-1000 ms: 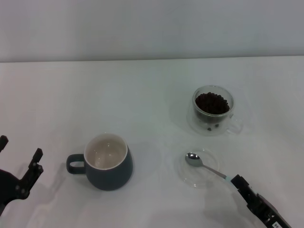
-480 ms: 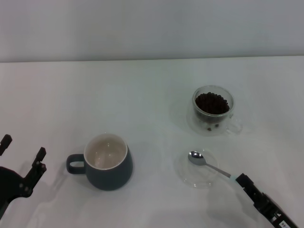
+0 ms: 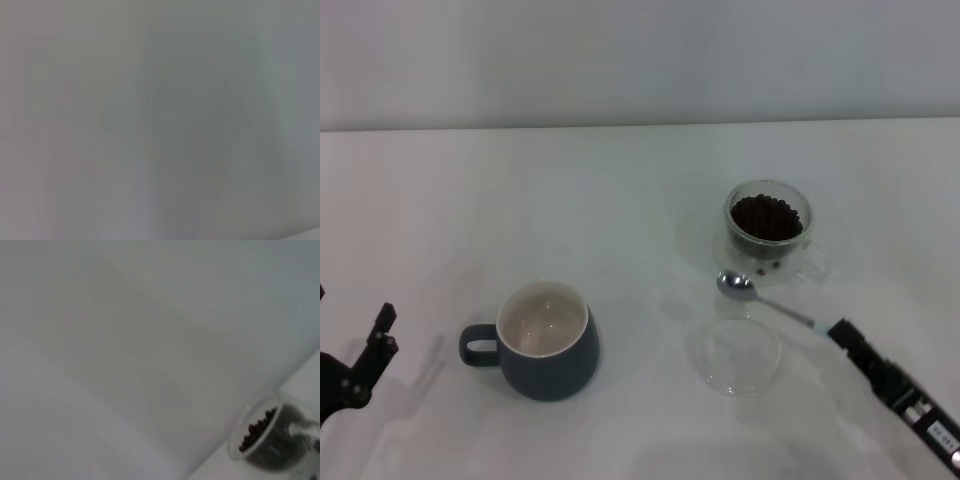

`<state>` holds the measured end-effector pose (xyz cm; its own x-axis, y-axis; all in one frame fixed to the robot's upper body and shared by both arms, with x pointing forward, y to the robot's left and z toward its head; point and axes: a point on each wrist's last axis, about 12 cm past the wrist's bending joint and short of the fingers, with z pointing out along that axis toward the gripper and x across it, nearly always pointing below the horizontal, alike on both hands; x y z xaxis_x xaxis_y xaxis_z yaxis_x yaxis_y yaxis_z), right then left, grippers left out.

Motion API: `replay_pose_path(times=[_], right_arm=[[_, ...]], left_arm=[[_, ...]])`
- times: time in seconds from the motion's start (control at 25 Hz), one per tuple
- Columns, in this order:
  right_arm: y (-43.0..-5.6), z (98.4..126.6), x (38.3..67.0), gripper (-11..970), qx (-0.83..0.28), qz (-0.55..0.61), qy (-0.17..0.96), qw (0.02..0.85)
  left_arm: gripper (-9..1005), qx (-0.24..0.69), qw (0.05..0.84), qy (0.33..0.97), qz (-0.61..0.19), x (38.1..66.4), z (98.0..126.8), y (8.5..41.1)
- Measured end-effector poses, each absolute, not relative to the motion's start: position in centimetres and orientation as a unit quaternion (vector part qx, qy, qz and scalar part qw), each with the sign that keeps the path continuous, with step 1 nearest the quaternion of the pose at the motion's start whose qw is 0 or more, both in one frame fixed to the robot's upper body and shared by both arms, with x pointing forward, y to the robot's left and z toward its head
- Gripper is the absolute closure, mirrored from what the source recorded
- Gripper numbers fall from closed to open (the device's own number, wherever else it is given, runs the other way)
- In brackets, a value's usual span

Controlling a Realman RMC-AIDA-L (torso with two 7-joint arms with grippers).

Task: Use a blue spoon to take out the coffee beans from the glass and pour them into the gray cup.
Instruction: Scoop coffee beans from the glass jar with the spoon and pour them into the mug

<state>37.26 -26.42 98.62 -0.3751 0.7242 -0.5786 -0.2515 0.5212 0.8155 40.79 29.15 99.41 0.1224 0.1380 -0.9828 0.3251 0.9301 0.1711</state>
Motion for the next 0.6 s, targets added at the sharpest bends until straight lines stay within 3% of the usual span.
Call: replay_pose_path(times=[0.6], right_arm=[[-29.4,102.3,44.0,803,0.077,0.518,0.641,0.561]], left_arm=[[239,0.146,0.730,0.666,-0.055,41.7,99.6,30.3]])
